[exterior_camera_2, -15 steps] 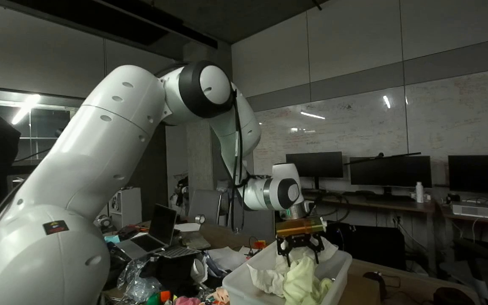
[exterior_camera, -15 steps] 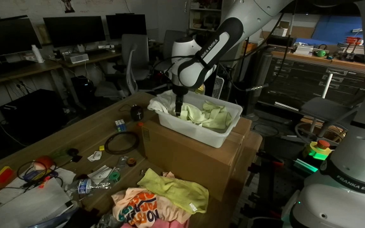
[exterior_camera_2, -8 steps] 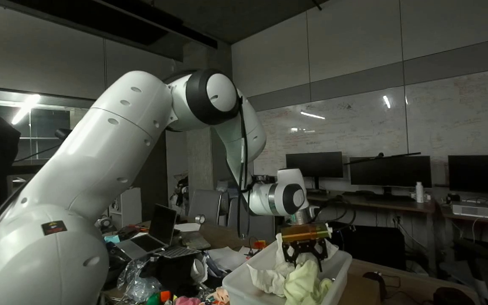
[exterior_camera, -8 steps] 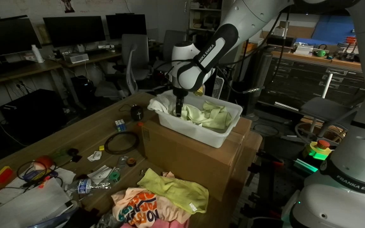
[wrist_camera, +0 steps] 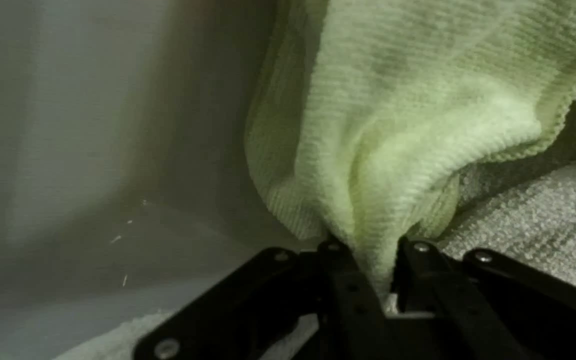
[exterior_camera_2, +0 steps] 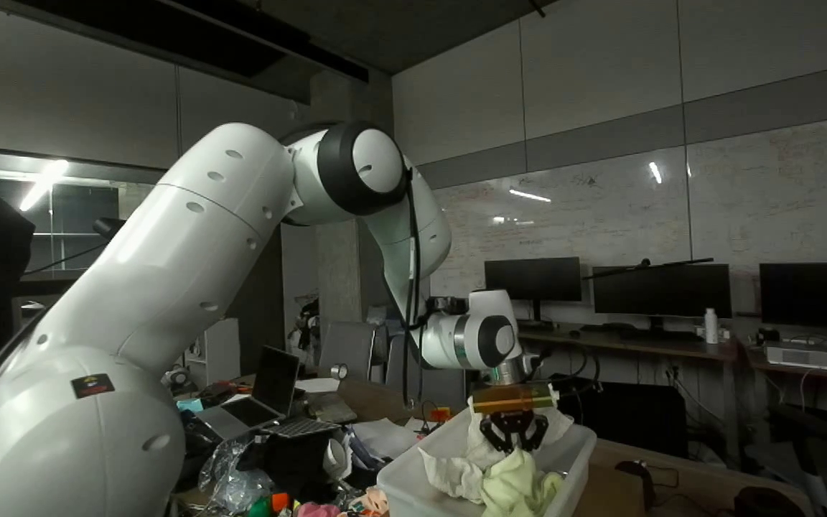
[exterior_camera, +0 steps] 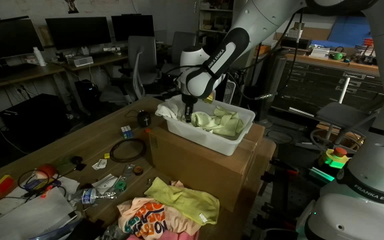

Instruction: Remove the things from the bowl and put them on the table

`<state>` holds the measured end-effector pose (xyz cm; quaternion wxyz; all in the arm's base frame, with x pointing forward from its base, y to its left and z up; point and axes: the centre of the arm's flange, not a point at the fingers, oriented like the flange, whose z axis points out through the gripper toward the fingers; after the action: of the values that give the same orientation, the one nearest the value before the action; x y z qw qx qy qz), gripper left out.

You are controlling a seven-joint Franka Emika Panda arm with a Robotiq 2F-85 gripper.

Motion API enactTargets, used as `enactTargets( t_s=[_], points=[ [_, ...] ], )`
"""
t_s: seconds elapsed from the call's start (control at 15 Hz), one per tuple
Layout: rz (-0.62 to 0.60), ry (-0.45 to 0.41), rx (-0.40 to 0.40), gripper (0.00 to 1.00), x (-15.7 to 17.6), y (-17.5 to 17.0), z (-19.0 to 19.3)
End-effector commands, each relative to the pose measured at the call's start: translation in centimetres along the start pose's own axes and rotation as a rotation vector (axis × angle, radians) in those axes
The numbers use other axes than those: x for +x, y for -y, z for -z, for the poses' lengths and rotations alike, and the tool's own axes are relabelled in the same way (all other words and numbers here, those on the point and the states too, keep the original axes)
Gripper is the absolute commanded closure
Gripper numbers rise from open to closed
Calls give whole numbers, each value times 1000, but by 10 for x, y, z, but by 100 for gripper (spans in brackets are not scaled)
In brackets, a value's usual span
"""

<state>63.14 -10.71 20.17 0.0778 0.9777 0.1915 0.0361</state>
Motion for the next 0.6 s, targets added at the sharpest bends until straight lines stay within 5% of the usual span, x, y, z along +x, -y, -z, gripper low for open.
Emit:
enactTargets(
  t_s=[0.0, 0.53],
  points=[
    [-50, -10, -17, 100, 1, 7, 18],
    [-256, -175, -152, 97, -17, 5, 149]
  ],
)
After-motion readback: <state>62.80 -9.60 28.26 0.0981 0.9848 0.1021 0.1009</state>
